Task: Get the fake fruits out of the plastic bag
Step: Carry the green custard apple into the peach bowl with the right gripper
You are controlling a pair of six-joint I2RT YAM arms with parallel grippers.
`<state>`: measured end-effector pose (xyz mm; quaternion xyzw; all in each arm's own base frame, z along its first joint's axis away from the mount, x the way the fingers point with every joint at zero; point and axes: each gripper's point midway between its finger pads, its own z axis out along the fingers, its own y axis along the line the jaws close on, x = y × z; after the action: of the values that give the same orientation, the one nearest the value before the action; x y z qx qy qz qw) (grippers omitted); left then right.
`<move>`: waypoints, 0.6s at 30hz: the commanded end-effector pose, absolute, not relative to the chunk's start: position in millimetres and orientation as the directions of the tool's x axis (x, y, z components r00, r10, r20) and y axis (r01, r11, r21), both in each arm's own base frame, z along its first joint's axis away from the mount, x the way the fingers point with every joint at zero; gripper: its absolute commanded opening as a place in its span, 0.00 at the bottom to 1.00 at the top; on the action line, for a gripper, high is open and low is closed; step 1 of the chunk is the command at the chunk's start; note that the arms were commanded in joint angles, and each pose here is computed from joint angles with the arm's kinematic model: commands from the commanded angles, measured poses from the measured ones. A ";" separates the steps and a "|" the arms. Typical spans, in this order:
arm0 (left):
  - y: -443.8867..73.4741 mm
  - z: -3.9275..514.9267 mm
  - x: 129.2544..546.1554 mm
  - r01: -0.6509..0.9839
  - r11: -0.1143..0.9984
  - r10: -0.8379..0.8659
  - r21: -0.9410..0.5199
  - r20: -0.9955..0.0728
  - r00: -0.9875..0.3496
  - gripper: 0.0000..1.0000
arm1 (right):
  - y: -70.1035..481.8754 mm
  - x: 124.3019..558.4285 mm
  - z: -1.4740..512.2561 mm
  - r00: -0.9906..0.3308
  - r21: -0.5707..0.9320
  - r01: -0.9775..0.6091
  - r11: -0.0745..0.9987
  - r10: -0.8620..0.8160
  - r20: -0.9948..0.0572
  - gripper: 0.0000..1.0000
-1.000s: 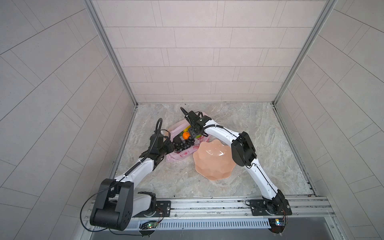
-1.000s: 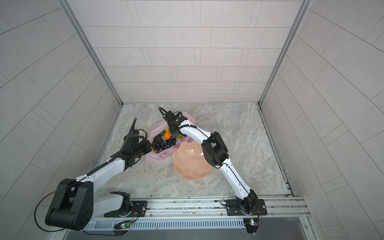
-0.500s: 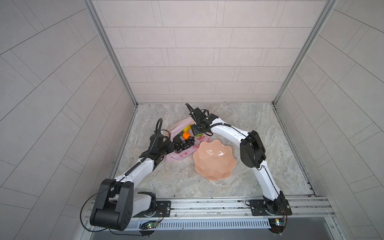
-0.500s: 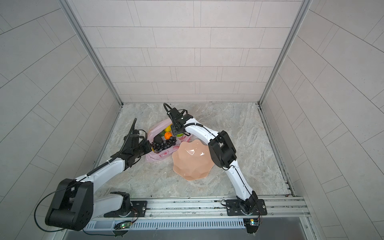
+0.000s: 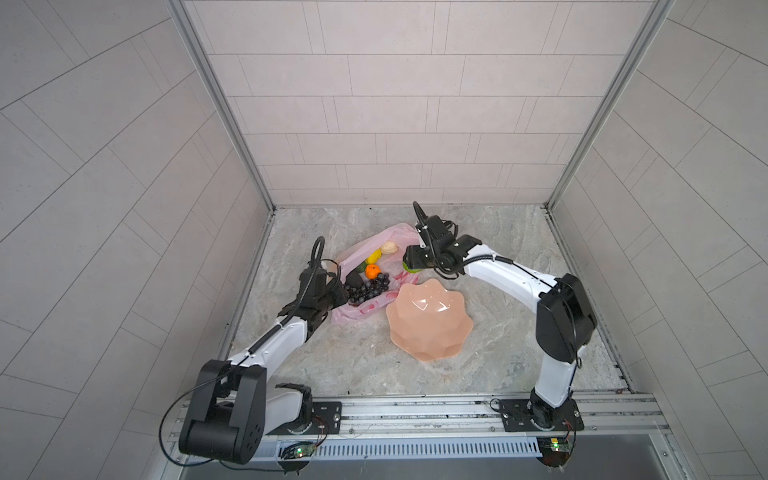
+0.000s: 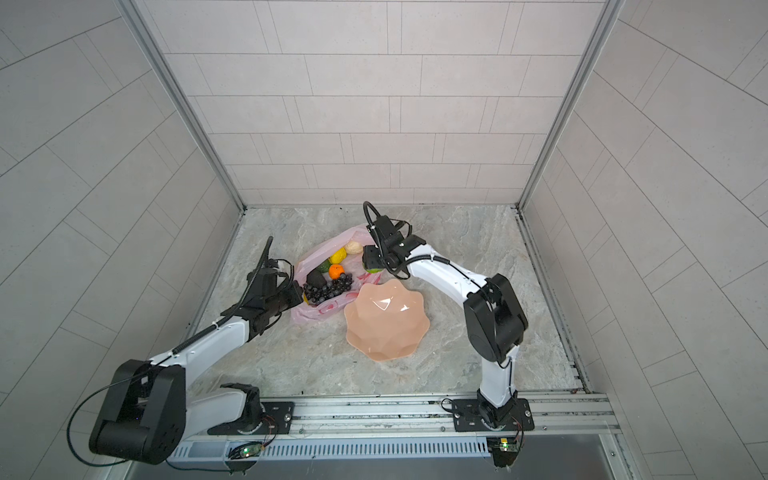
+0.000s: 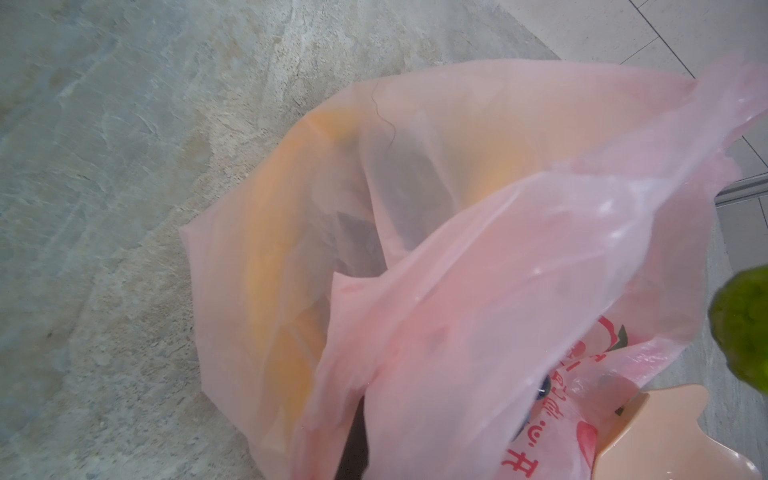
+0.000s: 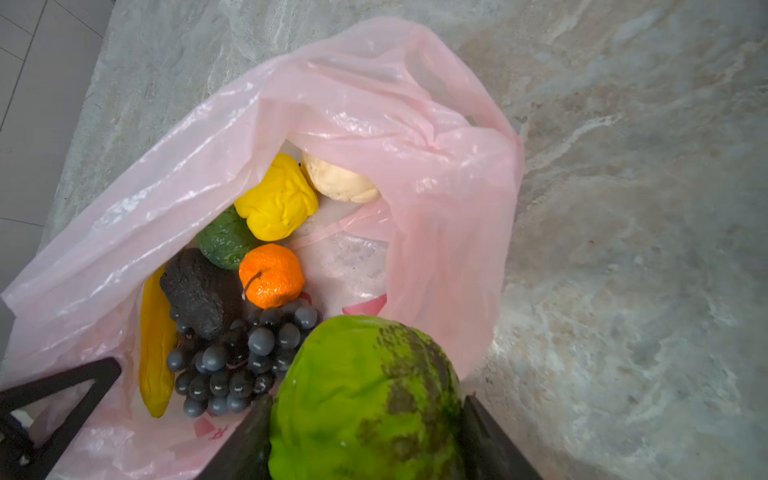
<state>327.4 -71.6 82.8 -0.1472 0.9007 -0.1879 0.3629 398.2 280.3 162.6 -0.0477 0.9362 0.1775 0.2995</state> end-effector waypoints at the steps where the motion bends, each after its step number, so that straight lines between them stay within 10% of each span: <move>1: -73.2 95.2 331.3 -0.104 0.890 -0.391 -0.444 -0.626 -0.675 0.03 | 271.1 376.4 178.9 -0.800 0.359 -0.189 0.914 0.068 -0.596 0.44; 18: -74.2 91.9 327.4 -0.104 0.889 -0.389 -0.446 -0.617 -0.684 0.03 | 264.3 286.1 109.4 -0.871 0.461 -0.139 0.876 0.113 -0.478 0.43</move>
<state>326.5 -72.4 87.4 -0.1451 0.8986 -0.1913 0.3672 282.2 250.8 102.4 -0.0295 0.9459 0.2147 0.2414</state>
